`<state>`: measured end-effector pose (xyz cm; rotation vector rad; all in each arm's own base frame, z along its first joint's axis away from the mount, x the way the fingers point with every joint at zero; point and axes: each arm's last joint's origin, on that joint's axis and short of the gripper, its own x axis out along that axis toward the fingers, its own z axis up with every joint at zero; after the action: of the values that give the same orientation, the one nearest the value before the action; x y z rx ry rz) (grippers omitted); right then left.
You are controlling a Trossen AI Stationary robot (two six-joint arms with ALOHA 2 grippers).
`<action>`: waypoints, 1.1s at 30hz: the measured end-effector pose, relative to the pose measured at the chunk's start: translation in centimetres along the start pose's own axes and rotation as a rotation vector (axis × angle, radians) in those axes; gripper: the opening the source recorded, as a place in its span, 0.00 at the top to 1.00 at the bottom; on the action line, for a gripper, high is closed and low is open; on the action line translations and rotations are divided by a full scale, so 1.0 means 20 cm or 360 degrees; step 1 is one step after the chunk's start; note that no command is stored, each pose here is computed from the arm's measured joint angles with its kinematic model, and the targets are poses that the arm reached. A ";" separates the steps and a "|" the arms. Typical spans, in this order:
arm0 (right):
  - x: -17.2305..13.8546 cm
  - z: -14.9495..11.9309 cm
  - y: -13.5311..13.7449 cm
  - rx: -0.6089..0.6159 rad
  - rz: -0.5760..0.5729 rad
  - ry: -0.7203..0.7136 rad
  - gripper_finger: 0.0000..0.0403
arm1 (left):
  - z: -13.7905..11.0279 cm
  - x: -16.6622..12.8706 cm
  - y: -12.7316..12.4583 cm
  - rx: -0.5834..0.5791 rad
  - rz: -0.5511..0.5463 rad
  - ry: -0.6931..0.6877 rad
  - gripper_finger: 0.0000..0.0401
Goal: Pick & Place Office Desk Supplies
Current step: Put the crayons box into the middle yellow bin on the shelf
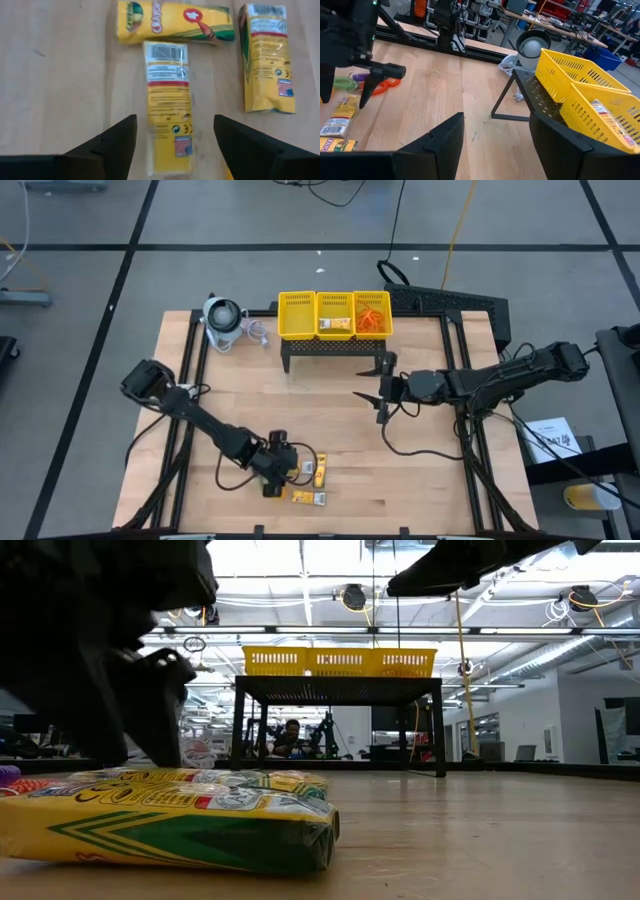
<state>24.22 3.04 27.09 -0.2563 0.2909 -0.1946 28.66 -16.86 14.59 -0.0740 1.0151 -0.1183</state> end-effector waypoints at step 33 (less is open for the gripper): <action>-0.17 0.06 -0.06 0.0036 0.0233 -0.0159 0.47 | 0.08 -0.18 0.16 0.0092 0.0209 -0.0062 0.72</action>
<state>21.26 3.00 29.48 -0.2205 0.2071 -0.0404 28.27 -13.23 18.03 0.0427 0.9743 -0.0262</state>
